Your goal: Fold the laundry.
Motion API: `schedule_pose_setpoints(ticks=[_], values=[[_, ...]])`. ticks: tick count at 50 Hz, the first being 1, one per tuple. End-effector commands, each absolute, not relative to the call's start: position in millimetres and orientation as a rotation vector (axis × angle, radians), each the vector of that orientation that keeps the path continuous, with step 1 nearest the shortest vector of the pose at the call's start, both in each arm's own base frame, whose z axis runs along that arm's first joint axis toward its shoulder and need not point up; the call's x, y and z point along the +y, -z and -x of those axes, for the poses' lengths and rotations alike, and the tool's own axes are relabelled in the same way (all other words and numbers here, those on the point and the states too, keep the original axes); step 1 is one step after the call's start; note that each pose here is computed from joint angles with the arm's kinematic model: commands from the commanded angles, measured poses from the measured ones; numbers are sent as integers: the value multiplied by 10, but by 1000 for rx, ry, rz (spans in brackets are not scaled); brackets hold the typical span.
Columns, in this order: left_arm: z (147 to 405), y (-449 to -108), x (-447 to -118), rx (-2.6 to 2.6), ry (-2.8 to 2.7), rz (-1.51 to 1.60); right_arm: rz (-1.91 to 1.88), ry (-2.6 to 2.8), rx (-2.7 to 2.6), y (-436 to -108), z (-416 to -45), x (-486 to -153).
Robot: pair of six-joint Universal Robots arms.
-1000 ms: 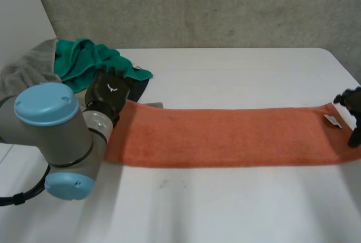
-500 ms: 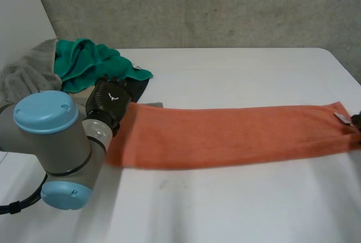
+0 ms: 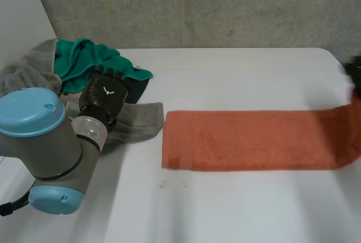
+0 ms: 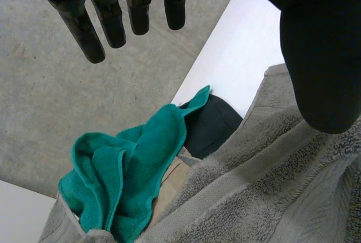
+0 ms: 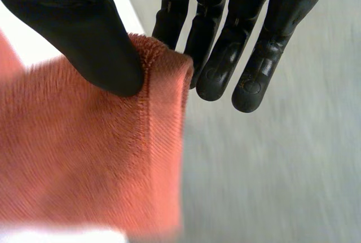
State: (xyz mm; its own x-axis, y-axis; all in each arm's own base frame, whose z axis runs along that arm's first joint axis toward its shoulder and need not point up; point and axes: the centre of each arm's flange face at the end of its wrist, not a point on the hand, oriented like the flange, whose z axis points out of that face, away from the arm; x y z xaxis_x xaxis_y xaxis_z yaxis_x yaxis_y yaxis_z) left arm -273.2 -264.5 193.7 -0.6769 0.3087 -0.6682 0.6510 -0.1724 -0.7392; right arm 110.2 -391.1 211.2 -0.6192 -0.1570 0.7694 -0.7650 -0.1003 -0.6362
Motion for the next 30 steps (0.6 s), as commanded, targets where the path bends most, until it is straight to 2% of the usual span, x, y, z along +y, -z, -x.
schedule_pose_setpoints(ticks=[1,3,5,7,11,14,20,21,25,30], values=[[2743,-1977,-2623,1847,1958,-1086,-1525,-2154,-1464,-2149,-2663,-2992],[2742,-1979,-2621,1854,1965,-1079,-1668,-2237,-1374,-2085,-3018,-2660],[2751,-1979,-2612,1865,1975,-1074,-1753,-2262,-1340,-1976,-3193,-2484],[2755,-1979,-2608,1871,1979,-1071,-1889,-2254,-1318,-1699,-3426,-2249],[2785,-1964,-2593,1877,1984,-1079,-2047,-2189,-1268,-1349,-3602,-2001],[2843,-1966,-2561,1872,1997,-1099,-2043,-2164,-1261,-1316,-3608,-2000],[2996,-1998,-2495,1849,2047,-1136,-1832,-2151,-1477,-1446,-3467,-2156],[3024,-2000,-2476,1847,2054,-1144,-1692,-2188,-1572,-1630,-3324,-2319],[3204,-2040,-2358,1842,2119,-1183,-1330,-2258,-1898,-1966,-2845,-2665],[3432,-2082,-2231,1897,2229,-1190,-1068,-2141,-2319,-1903,-2463,-2792]])
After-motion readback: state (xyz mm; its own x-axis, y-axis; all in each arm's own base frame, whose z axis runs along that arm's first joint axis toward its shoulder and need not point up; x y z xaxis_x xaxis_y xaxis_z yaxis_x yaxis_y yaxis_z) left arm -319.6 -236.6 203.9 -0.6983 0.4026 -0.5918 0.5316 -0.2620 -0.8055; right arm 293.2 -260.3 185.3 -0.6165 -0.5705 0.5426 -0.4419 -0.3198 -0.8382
